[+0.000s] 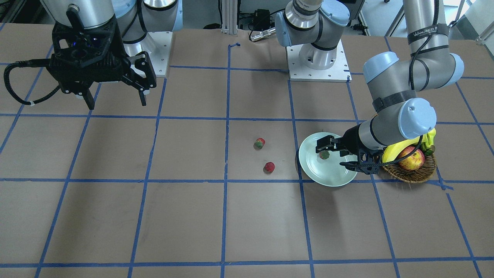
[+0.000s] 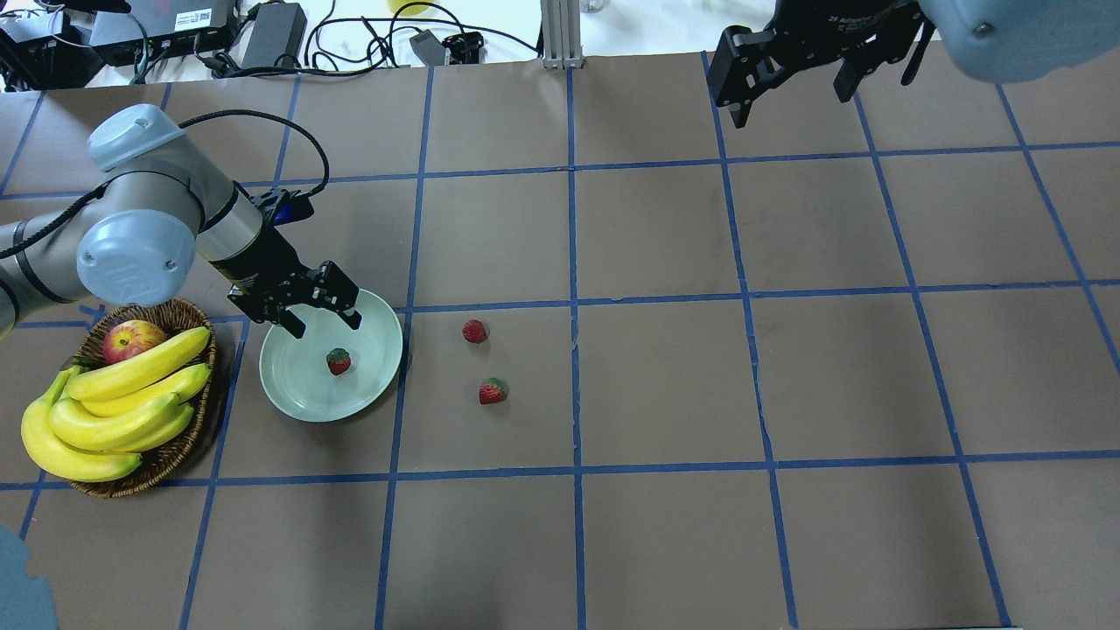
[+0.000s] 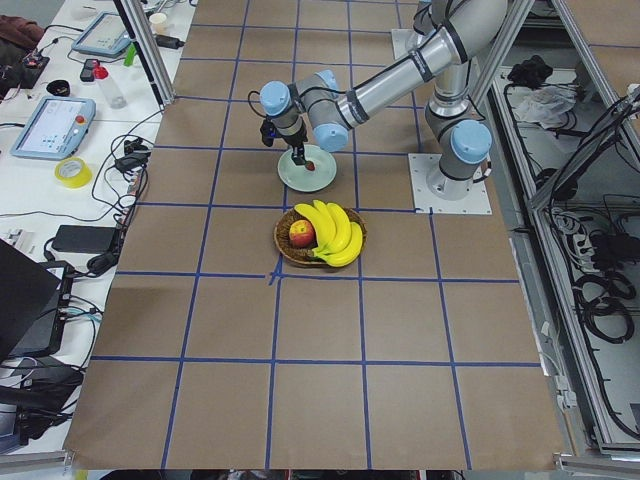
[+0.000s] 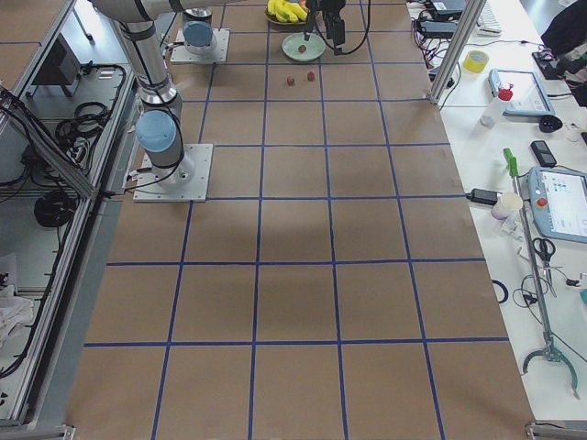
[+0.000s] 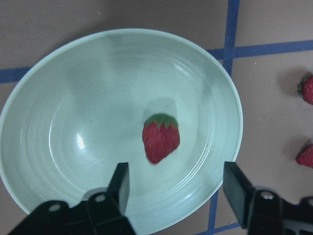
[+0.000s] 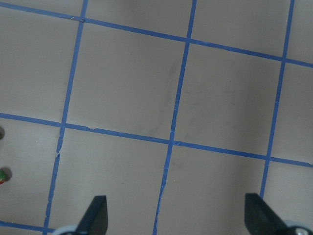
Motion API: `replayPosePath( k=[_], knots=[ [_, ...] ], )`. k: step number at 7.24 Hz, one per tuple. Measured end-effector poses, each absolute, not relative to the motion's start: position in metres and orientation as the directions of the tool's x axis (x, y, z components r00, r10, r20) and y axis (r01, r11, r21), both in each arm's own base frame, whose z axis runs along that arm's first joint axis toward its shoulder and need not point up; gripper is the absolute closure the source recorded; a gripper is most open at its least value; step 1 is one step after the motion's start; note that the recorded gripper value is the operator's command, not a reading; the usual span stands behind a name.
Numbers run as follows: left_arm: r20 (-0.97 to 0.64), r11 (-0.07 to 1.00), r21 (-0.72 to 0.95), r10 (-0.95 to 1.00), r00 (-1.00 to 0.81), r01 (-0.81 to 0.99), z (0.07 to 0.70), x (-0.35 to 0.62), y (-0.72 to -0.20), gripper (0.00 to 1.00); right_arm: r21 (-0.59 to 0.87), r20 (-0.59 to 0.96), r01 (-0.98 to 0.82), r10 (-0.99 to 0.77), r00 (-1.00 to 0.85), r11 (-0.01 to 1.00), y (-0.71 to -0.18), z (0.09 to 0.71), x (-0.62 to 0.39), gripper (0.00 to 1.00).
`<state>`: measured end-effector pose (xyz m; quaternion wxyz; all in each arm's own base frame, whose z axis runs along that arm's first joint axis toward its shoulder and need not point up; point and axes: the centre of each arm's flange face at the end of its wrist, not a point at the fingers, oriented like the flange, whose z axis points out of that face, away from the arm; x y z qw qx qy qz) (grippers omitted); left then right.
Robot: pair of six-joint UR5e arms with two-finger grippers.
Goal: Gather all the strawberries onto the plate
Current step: 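Reach the left gripper to a strawberry beside the plate and grasp it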
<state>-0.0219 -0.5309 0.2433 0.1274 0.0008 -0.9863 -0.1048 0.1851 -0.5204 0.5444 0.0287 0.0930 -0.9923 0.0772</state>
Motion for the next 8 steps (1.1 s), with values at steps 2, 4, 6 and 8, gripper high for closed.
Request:
replayPosePath(
  k=[2, 4, 6, 8],
  knots=[
    [0.22, 0.989, 0.143, -0.05, -0.974, -0.019, 0.283, -0.067, -0.55, 0.0, -0.145, 0.048, -0.132, -0.127, -0.991, 0.98, -0.519, 0.542, 0.188, 0.0],
    [0.21, 0.997, 0.061, -0.062, -0.976, -0.05, 0.296, -0.127, -0.562, 0.0, -0.14, 0.034, 0.003, 0.008, -0.999, 0.99, -0.517, 0.537, 0.184, 0.0],
    [0.242, 0.984, 0.044, -0.18, -0.953, -0.175, 0.277, -0.152, -0.569, 0.0, -0.142, 0.039, 0.039, 0.045, -0.998, 0.989, -0.516, 0.535, 0.182, 0.0],
    [0.245, 0.974, 0.065, -0.226, -0.943, -0.217, 0.238, -0.167, -0.564, 0.0, -0.143, 0.037, 0.059, 0.065, -0.997, 0.988, -0.52, 0.534, 0.17, 0.0]
  ],
)
